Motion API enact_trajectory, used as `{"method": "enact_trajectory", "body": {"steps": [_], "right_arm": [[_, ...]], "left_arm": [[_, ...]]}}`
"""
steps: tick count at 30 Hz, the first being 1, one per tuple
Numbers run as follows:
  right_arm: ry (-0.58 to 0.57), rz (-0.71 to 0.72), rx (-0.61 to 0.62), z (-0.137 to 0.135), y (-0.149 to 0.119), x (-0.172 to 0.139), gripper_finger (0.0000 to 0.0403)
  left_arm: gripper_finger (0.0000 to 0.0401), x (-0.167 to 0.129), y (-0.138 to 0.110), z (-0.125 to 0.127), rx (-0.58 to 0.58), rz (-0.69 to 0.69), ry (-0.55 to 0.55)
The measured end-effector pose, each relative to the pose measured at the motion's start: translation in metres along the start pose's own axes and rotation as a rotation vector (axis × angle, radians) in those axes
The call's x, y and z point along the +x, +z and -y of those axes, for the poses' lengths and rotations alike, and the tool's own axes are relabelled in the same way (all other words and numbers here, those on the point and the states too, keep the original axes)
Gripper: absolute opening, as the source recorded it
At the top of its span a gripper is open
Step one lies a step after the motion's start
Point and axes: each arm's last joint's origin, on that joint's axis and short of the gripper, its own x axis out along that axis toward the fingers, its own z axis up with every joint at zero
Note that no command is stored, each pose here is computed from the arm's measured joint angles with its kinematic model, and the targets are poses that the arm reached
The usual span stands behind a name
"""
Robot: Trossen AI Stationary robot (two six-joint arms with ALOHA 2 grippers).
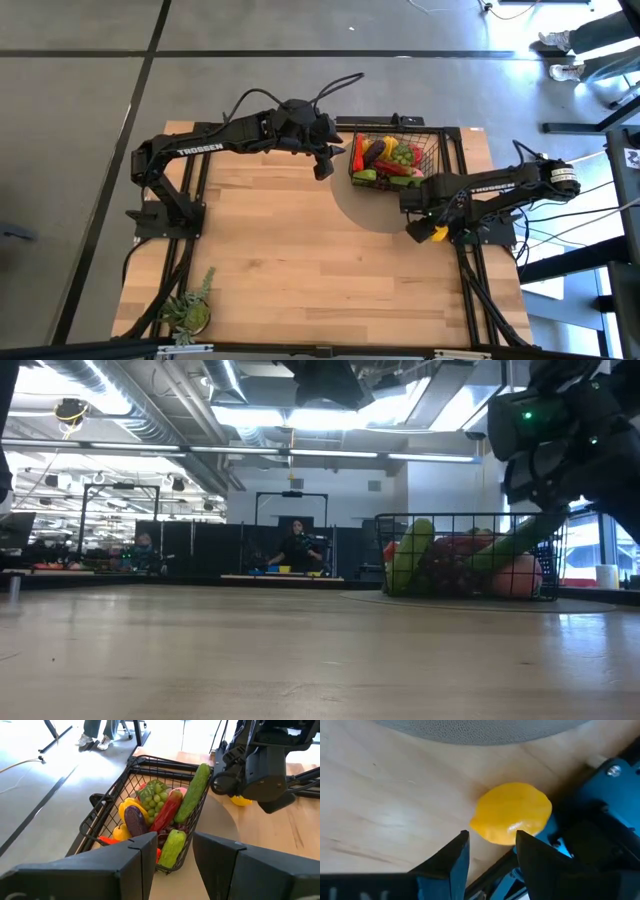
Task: Build produce basket
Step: Put the yellow lemon into the black wire basket
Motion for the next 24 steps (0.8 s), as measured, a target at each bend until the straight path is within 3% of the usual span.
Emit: {"method": "enact_trajectory", "body": {"steps": [7, 16, 24], "right_arm": [[0.019, 0.007, -0.215, 0.000, 0.002, 0.013, 0.0153], [-0.023, 0.001, -0.259, -0.005, 0.007, 0.020, 0.0153], [0.102, 0.067, -0.324, -0.021, 0.018, 0.023, 0.0153]], "left_arm": [[0.0115, 0.000, 0.000, 0.000, 0.001, -0.004, 0.000], [0.0115, 0.000, -0.001, 0.000, 0.002, -0.008, 0.000], [0.0115, 0.000, -0.001, 0.000, 0.003, -0.008, 0.000]]}}
